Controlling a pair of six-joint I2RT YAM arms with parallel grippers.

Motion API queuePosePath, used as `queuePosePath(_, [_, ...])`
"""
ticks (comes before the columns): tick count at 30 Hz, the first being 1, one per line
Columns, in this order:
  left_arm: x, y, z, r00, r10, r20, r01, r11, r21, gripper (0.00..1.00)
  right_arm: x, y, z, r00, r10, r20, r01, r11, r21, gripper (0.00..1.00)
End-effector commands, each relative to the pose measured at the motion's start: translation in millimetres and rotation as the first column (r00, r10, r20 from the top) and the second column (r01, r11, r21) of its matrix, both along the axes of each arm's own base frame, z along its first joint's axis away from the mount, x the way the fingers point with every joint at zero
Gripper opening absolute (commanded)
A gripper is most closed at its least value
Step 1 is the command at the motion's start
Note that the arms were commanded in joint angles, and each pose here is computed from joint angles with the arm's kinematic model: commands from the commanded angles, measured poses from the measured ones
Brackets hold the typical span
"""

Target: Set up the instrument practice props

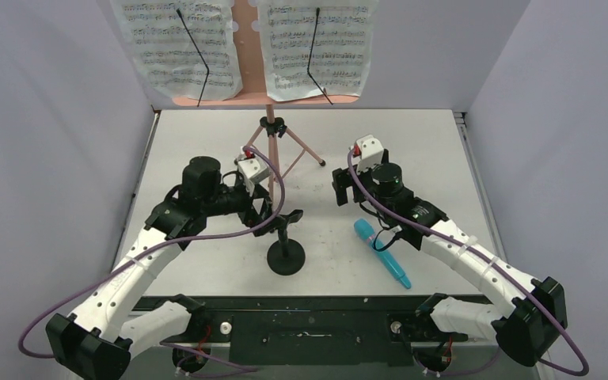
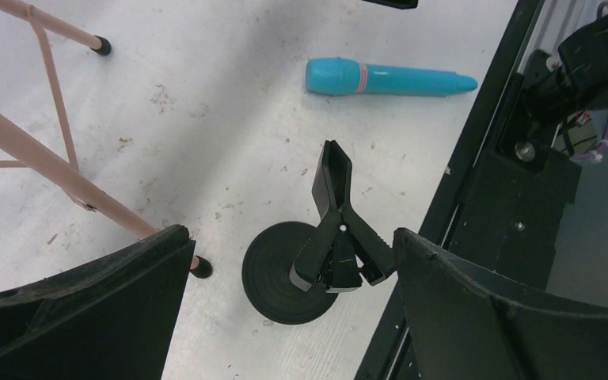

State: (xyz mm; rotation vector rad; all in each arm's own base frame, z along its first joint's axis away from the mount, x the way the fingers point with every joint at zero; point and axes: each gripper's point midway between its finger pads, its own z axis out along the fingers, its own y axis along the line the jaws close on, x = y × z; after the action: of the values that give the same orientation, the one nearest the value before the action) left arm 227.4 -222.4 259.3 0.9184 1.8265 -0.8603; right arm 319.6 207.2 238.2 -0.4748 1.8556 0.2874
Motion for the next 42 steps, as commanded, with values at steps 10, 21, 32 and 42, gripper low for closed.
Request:
queuePosePath(10, [5.4,-14.0,-20.4,0.995,-0.038,0.087,0.018,0.976,0.217,0.97,-14.2,-39.5,-35.5,0.980,-0.182,-0.081,0.180,0.983,-0.033,0.90])
queuePosePath(21, [-1.4,-20.4,-17.1,0.990,-0.048,0.132,0.015,0.971,0.239,0.97,-15.4,-43.6,-51.3,0.965,-0.219,-0.145,0.210,0.975,-0.072,0.90])
queuePosePath(32, [-0.8,-15.0,-37.8,0.993,-0.035,0.109,-0.009,0.925,0.380,0.87,-16.4,-46.2,-59.4,0.966,-0.215,-0.146,0.201,0.974,-0.107,0.90])
queuePosePath(42, [7.2,-22.2,-20.7,0.984,-0.045,0.172,-0.020,0.933,0.361,0.68,-16.7,-47.2,-72.1,0.960,-0.220,-0.171,0.197,0.970,-0.141,0.90])
